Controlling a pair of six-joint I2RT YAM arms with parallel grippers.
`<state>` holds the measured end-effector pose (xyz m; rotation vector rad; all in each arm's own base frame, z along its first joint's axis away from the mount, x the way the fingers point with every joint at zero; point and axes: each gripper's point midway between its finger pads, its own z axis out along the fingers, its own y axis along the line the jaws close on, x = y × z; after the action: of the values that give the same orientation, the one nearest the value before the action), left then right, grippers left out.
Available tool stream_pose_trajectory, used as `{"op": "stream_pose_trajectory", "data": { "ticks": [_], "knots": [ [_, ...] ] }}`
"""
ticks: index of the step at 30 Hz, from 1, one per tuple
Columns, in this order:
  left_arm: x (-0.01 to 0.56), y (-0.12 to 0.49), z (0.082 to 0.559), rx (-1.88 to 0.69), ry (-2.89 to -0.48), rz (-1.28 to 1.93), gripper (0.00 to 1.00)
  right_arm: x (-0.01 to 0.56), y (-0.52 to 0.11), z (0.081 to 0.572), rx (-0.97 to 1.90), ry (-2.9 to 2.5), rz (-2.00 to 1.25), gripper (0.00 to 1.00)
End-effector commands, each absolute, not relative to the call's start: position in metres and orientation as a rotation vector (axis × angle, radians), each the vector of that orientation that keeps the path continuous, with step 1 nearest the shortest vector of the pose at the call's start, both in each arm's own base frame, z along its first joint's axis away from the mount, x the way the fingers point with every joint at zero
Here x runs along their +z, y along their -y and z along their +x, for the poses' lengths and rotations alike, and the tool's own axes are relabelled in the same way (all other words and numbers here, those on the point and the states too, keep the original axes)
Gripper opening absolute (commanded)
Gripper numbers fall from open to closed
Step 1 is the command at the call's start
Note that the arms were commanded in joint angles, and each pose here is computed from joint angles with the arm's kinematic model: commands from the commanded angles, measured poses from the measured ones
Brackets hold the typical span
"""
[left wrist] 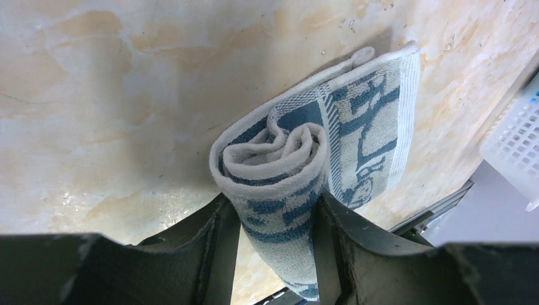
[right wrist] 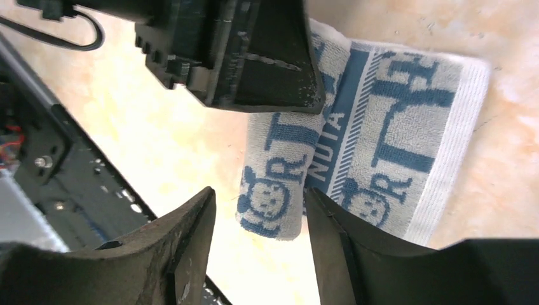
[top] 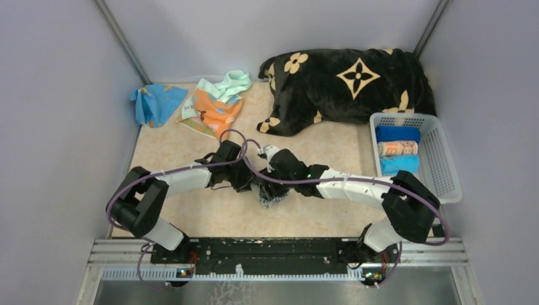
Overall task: Roll the towels
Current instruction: Roll the towel at the center of the board.
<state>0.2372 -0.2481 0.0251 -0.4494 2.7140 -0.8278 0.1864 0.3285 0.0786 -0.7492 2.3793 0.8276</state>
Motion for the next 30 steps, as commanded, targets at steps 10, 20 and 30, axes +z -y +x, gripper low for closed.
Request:
{"op": "stream_pose_trajectory", "data": {
  "ticks": [10,20,30],
  "knots": [
    [-0.010,0.227,0.223,-0.600,-2.812,-0.479,0.50,0.087,-0.348,0.198,0.209,-2.124,-0.912,0.56],
    [-0.011,0.231,0.222,-0.613,-2.816,-0.491,0.55,0.035,-0.348,0.178,0.010,-2.174,-1.076,0.50],
    [0.014,0.224,0.229,-0.699,-2.747,-0.482,0.74,0.010,-0.333,0.152,0.325,-2.317,-1.099,0.23]
  ]
}}
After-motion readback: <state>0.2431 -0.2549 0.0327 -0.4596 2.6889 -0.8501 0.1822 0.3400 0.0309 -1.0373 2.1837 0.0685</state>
